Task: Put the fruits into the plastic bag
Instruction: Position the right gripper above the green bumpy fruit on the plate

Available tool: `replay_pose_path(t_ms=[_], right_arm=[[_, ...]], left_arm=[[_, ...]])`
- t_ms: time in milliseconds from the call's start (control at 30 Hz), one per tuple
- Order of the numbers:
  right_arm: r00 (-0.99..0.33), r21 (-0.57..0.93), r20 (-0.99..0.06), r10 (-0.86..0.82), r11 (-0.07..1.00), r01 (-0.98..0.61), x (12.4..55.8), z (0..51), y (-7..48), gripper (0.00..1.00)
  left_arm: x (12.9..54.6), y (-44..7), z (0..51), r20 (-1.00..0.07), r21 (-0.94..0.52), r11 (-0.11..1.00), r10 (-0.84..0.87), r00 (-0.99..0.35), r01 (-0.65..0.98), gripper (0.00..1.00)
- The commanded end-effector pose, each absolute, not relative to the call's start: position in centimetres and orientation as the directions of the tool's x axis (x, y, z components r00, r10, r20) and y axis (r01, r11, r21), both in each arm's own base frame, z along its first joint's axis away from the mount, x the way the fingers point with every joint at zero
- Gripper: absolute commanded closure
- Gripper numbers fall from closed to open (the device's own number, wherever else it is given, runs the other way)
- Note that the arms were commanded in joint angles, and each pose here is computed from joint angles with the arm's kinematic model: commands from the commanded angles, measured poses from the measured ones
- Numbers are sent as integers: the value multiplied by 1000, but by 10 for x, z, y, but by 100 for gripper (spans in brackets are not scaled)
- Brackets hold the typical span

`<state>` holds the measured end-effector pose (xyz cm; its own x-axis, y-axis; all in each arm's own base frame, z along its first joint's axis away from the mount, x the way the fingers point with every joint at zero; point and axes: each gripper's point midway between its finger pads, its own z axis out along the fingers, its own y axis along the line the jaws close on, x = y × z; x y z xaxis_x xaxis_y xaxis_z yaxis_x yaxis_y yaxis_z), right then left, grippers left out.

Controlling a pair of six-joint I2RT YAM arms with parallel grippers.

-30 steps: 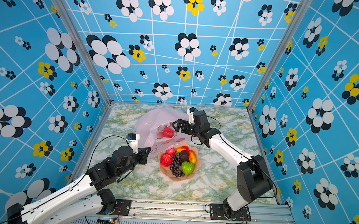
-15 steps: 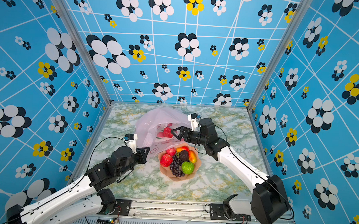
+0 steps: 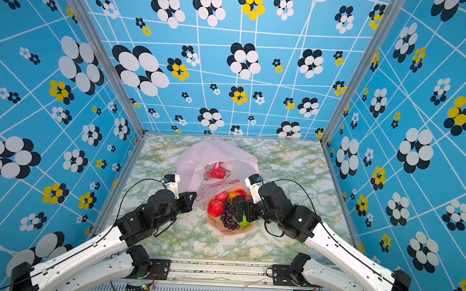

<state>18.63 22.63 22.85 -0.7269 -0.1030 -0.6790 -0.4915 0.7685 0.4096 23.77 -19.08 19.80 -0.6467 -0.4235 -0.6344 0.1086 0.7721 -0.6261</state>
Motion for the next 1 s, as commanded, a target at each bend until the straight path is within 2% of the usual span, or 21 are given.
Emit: replay_pose_path(t_ms=[0,100,233,467,567,967], right_arm=[[-738,225,-641,-210,868,-443,182,203,185,1],[-793,177,-567,-224,907,-382,179,188,173,1],[-865,214,-467,-184,926,-312,176,162,181,1],[-889,339,-457,-24,919,-199,188,145,202,2],[-900,321,-436,-11,932,-167,193,132,203,3],[-933,284,-359,22,955,-86,200,98,211,8]], left_arm=[[237,-193,189,-603,-636,767,-428,-673,82,100],[238,-195,184,-597,-630,773,-422,-682,72,100],[243,-196,185,-616,-603,794,-403,-677,76,100],[249,-198,190,-638,-572,815,-372,-674,91,100],[256,-191,191,-667,-543,835,-365,-650,87,100],[261,-182,182,-667,-528,846,-358,-654,76,100]])
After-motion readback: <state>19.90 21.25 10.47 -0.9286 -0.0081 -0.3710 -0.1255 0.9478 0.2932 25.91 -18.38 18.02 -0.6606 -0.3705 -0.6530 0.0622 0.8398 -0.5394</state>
